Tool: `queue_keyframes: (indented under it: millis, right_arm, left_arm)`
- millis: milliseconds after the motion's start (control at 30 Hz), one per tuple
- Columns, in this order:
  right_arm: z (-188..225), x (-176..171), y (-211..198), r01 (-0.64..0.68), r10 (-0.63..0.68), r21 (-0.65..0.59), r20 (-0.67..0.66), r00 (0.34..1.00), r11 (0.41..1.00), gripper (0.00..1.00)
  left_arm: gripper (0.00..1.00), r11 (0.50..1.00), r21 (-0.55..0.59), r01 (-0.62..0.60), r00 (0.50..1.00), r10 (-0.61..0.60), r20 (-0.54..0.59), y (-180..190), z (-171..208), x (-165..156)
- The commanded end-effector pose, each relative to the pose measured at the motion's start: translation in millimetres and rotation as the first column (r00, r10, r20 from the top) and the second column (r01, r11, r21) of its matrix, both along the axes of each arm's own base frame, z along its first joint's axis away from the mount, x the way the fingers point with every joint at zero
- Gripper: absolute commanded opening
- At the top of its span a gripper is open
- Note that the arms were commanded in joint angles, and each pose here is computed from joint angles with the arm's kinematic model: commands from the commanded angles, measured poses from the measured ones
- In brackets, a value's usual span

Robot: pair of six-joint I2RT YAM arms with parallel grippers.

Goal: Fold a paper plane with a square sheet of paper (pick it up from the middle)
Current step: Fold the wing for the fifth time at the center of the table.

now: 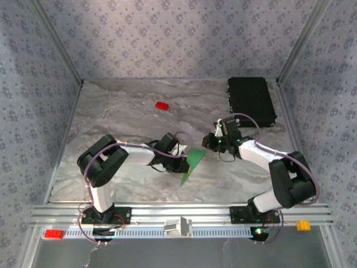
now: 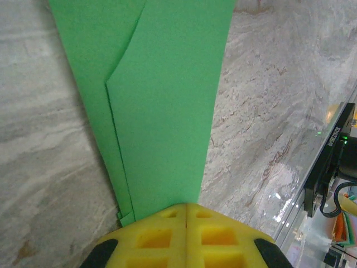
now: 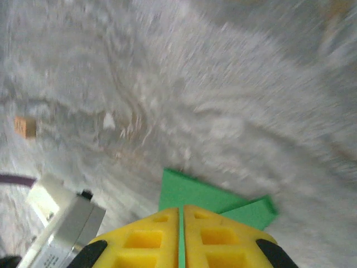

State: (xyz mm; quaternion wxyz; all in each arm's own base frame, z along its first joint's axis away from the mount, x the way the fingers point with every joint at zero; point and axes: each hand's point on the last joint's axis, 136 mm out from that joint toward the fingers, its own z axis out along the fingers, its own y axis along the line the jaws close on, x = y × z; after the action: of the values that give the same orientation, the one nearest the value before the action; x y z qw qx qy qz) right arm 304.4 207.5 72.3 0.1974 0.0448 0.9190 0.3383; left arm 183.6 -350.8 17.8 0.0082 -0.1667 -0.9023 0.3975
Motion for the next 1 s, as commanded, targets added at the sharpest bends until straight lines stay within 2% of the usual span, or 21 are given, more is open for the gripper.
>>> queue_keyframes:
  millis: [0,100,267,467,600,833,967]
  right_arm:
    - [-19,-18,20,-0.098,0.099,0.026,-0.068,0.993,0.995,0.11]
    - [-35,-22,21,-0.098,0.098,0.002,-0.107,0.989,0.995,0.1]
    - [-63,-26,2,-0.032,0.017,-0.088,-0.166,0.986,0.996,0.09]
    - [-73,-34,-4,-0.004,-0.009,-0.072,-0.189,0.982,0.997,0.08]
    - [-74,-35,-6,0.009,-0.023,-0.072,-0.19,0.982,0.997,0.08]
    - [-75,-35,-6,0.015,-0.029,-0.072,-0.19,0.981,0.997,0.08]
    - [-76,-36,-7,0.017,-0.031,-0.072,-0.193,0.981,0.997,0.08]
  left_arm:
    - [0.0,0.99,0.144,-0.003,0.996,0.015,-0.082,31,-27,-21]
    - [0.0,0.991,0.134,-0.008,0.997,0.018,-0.073,28,-22,-18]
    - [0.0,0.992,0.123,-0.016,0.998,0.024,-0.059,23,-11,-12]
    - [0.0,0.999,0.022,-0.042,0.999,0.042,-0.004,-1,34,8]
    - [0.01,0.999,-0.029,-0.022,1.0,0.021,-0.003,-21,49,16]
    - [0.02,1.0,-0.007,-0.005,0.999,0.005,-0.033,-38,29,18]
    - [0.02,0.998,0.063,-0.014,0.999,0.016,-0.034,-34,6,16]
